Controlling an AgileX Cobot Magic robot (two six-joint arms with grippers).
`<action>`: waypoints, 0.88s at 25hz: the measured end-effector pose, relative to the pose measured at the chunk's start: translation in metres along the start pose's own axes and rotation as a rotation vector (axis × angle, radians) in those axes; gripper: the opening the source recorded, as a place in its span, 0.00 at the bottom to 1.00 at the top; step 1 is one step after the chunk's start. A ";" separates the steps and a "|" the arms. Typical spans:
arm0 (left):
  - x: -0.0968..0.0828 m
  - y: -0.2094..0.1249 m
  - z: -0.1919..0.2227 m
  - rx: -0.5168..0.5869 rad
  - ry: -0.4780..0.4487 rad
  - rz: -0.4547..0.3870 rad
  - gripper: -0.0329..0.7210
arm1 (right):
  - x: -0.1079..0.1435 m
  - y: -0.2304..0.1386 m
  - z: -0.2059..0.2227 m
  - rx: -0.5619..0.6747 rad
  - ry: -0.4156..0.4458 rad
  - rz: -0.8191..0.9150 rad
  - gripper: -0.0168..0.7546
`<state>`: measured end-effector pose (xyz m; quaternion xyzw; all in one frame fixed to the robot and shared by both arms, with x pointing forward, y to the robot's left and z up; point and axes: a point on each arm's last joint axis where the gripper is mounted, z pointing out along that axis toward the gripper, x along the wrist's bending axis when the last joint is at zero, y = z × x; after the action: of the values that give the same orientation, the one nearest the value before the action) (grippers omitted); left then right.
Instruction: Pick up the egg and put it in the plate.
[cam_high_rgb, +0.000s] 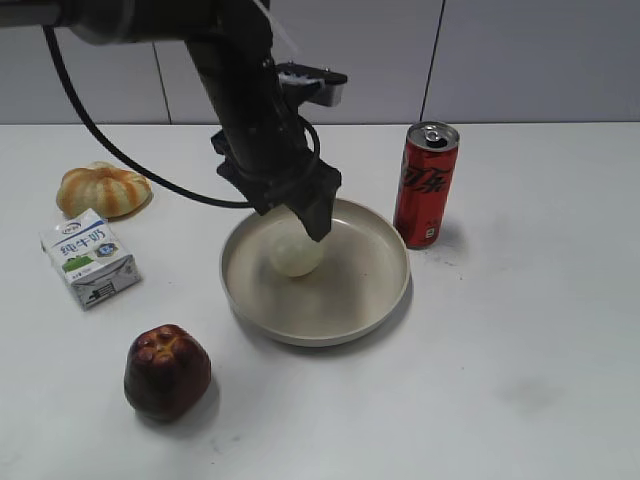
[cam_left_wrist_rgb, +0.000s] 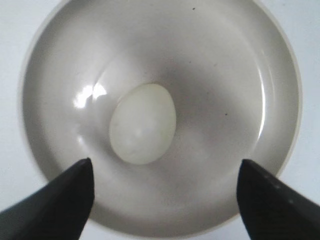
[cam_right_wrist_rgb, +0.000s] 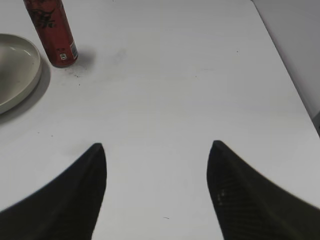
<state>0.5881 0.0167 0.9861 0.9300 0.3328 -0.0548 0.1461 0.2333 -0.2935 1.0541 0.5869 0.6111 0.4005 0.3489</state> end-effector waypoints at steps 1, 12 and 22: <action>0.001 0.001 -0.010 0.002 0.011 -0.009 0.93 | 0.000 0.000 0.000 0.000 0.000 0.000 0.65; 0.071 -0.034 -0.130 -0.187 0.220 -0.279 0.89 | 0.000 0.000 0.000 0.000 0.000 0.000 0.65; 0.102 -0.122 -0.192 -0.226 0.317 -0.485 0.85 | 0.000 0.000 0.000 0.000 0.000 0.000 0.65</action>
<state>0.5901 0.2271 1.1198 0.7982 0.5677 0.0953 0.1775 0.2333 -0.2935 1.0541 0.5869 0.6111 0.4005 0.3489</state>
